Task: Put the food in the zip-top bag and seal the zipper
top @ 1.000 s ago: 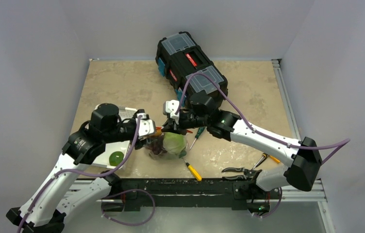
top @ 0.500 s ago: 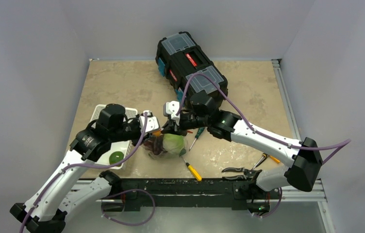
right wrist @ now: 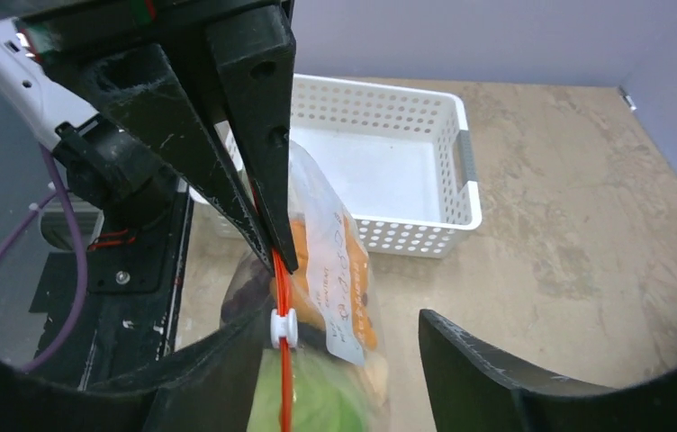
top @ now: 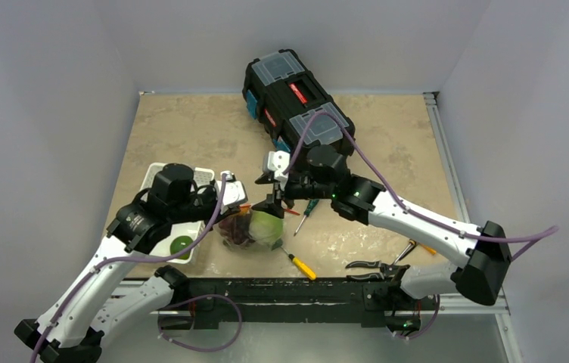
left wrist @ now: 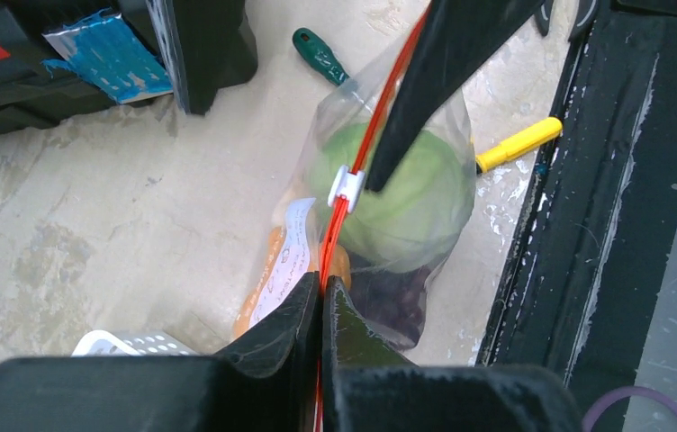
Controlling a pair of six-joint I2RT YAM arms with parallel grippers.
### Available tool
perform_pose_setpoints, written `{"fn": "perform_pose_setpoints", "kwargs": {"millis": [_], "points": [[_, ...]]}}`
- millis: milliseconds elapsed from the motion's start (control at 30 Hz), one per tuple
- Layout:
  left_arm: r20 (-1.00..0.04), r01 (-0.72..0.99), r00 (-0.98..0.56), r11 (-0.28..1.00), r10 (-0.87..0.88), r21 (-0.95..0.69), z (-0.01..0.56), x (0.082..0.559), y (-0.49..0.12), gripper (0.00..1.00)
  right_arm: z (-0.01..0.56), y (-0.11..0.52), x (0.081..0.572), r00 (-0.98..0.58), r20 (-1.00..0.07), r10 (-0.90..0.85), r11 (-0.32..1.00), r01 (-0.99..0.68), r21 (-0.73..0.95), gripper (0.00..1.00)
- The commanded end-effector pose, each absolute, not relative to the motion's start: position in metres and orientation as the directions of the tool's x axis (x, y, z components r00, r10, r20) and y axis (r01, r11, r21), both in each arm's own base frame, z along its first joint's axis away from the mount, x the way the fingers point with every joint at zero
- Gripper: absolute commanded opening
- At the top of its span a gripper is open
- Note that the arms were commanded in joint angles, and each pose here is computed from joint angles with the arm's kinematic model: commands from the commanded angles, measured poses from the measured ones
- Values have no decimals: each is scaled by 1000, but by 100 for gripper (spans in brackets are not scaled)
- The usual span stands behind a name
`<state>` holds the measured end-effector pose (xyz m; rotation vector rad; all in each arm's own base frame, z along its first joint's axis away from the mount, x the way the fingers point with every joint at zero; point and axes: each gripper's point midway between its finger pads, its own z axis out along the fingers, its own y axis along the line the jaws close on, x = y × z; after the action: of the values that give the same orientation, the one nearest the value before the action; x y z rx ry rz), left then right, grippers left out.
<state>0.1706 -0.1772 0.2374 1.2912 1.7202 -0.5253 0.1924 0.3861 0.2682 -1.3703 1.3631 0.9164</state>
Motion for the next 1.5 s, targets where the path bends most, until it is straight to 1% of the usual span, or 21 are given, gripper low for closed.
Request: {"fn": "perform_pose_setpoints", "kwargs": {"millis": [0,67,167,267,400,633,733,833,1067,1200,1233,1333,1433,1467], "points": [[-896,917,-30,368,444,151,257,165,-186,0,297,377,199,75,-984,-160,201,-974,-107,66],[-904,918,-13,364,428,159,262,162,-186,0,291,375,198,60,-984,-169,206,-974,-94,66],[-911,914,1,370,412,168,267,160,-185,0,290,375,193,53,-985,-164,187,-979,-84,62],[-915,911,-4,380,404,163,272,159,-184,0,290,376,189,42,-986,-162,166,-984,-69,61],[-913,904,-36,404,406,144,274,162,-183,0,290,374,180,-1,-984,-176,136,-991,-23,69],[-903,899,-94,426,419,105,275,166,-183,0,296,368,168,-31,-988,-150,127,-992,12,77],[-902,899,-114,430,417,85,276,167,-185,0,293,367,169,-28,-988,-152,129,-992,9,78],[-902,896,-123,437,415,78,278,168,-185,0,285,370,172,-31,-986,-164,129,-992,10,76],[-904,873,-141,482,404,79,283,176,-183,0,269,383,186,-52,-980,-192,157,-987,21,61],[-905,865,-147,495,399,78,283,176,-181,0,262,383,195,-63,-976,-209,198,-980,21,54],[-907,864,-145,497,395,78,284,175,-180,0,262,383,196,-63,-976,-207,203,-979,21,51],[-908,857,-146,508,392,82,283,174,-177,0,263,383,198,-72,-977,-200,217,-976,28,33],[-908,851,-145,518,393,88,284,173,-174,0,264,384,198,-77,-978,-193,222,-974,33,20],[-908,851,-144,517,392,88,284,172,-174,0,264,384,200,-76,-979,-192,226,-974,32,12]]}}
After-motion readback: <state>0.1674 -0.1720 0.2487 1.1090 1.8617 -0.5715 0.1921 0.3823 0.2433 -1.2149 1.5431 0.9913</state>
